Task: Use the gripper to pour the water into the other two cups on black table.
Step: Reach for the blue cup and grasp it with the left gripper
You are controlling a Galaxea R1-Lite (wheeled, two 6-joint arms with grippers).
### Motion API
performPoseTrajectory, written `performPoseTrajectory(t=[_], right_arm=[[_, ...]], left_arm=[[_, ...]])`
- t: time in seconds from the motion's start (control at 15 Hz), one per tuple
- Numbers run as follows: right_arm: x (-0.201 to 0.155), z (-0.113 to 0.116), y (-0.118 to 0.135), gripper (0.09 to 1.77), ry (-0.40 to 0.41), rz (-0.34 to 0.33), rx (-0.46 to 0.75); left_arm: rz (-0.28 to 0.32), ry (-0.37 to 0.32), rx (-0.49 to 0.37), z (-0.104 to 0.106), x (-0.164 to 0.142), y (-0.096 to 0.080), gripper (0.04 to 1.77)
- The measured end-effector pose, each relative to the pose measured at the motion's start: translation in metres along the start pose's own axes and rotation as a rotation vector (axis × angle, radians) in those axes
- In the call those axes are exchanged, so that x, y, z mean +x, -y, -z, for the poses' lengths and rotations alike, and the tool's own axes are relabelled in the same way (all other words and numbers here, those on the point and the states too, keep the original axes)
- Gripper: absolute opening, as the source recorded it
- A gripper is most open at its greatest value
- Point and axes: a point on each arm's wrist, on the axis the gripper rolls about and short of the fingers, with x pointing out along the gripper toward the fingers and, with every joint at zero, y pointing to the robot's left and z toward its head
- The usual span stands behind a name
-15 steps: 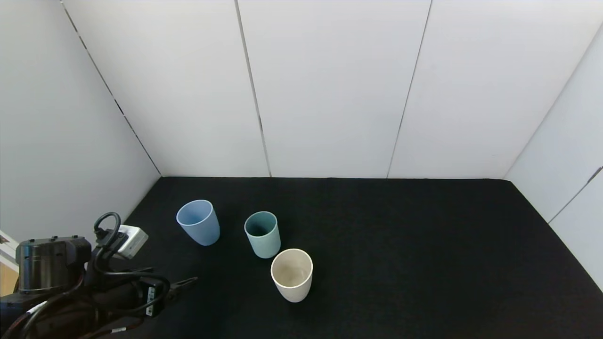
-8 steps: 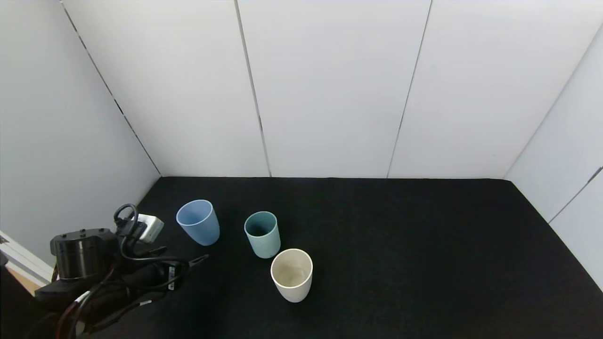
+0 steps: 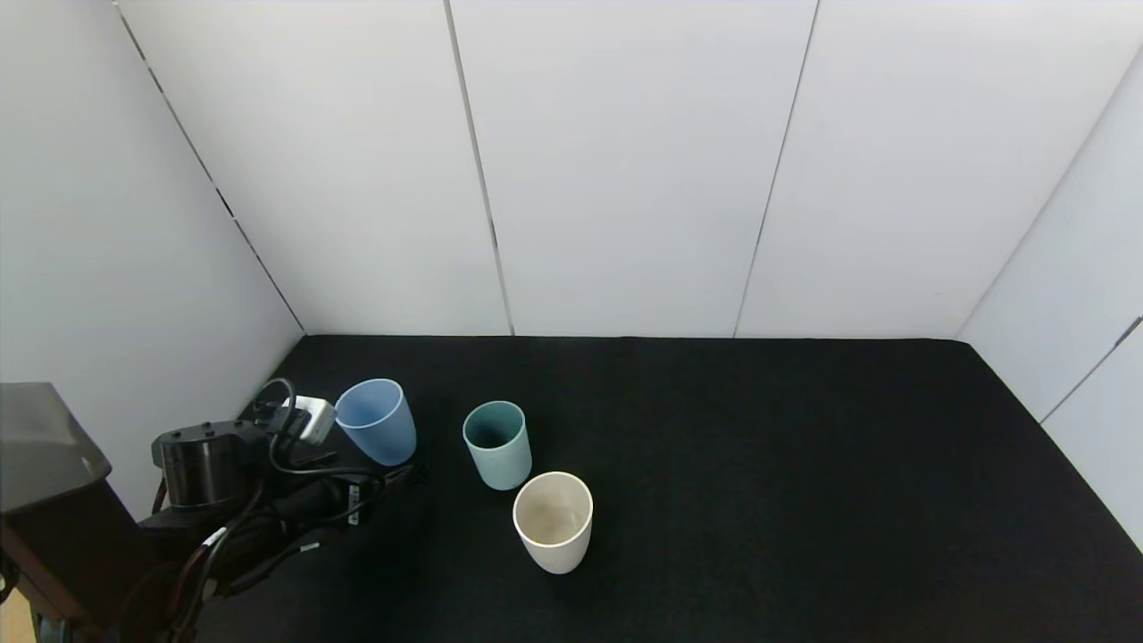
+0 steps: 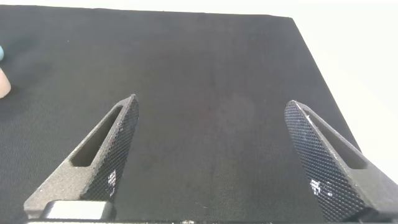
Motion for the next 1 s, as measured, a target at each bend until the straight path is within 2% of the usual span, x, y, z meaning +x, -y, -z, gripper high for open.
performPoseTrajectory(t=[1.0], right_arm=[[0.0, 0.0, 0.0, 1.71, 0.0, 0.0, 0.001]], left_arm=[[-0.041, 0.1, 0.001, -0.022, 0.041, -0.001, 1.72]])
